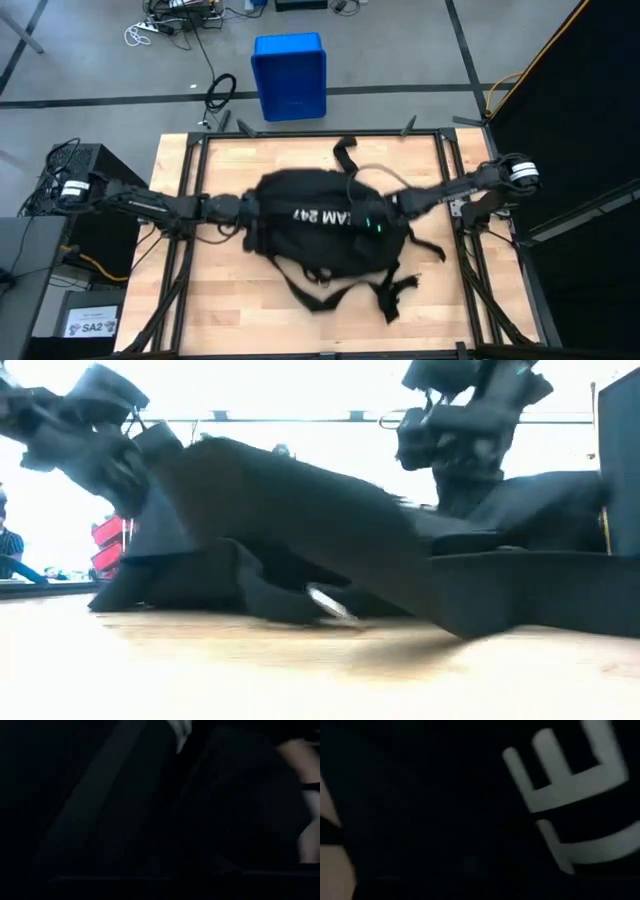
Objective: Unpack backpack
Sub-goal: Move the back pack to the top of the table
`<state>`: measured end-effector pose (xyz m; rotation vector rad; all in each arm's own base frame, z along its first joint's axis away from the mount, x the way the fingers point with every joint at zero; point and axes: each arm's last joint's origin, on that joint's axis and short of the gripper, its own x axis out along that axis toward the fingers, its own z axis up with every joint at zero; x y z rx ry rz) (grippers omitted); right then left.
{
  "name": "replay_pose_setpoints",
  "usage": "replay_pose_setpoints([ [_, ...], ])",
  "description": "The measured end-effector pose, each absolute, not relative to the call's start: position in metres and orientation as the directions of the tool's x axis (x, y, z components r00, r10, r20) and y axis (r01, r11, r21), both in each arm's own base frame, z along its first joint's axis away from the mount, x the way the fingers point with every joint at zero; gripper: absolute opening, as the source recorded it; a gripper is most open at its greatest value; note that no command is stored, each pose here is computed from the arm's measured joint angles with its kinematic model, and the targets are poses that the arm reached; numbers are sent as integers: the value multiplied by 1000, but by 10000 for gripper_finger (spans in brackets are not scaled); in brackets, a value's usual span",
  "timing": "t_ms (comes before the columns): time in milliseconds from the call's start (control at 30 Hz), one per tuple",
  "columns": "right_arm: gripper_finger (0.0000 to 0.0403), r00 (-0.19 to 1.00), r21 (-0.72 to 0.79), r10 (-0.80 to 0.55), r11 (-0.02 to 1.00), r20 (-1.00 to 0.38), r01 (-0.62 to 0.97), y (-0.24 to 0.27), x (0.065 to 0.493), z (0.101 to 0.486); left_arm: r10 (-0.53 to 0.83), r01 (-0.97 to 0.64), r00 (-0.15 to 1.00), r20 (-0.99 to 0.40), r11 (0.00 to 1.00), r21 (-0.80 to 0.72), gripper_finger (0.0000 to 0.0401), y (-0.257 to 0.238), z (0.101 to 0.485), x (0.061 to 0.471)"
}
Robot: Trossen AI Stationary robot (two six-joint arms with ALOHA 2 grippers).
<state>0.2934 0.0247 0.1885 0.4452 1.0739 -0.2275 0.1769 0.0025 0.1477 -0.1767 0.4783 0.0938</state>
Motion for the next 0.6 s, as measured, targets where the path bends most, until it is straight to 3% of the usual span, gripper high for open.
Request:
replay_pose_setpoints([
  [133, 0, 496, 251, 24, 883, -868, 397, -46, 291, 187, 216, -316, 855, -472, 938, -143, 0, 37, 136, 168],
  [233, 0, 579, 294, 20, 875, -815, 385, -99, 283, 187, 262, -355, 850, -456, 926, -129, 0, 61, 137, 166],
  [433, 0, 713, 424, 13, 812, -701, 401, -171, 253, 195, 192, -291, 890, -414, 938, -190, 0, 114, 156, 191],
  [600, 0, 773, 489, 91, 819, -628, 300, -174, 247, 209, 77, -174, 930, -359, 953, -247, 0, 141, 183, 221],
])
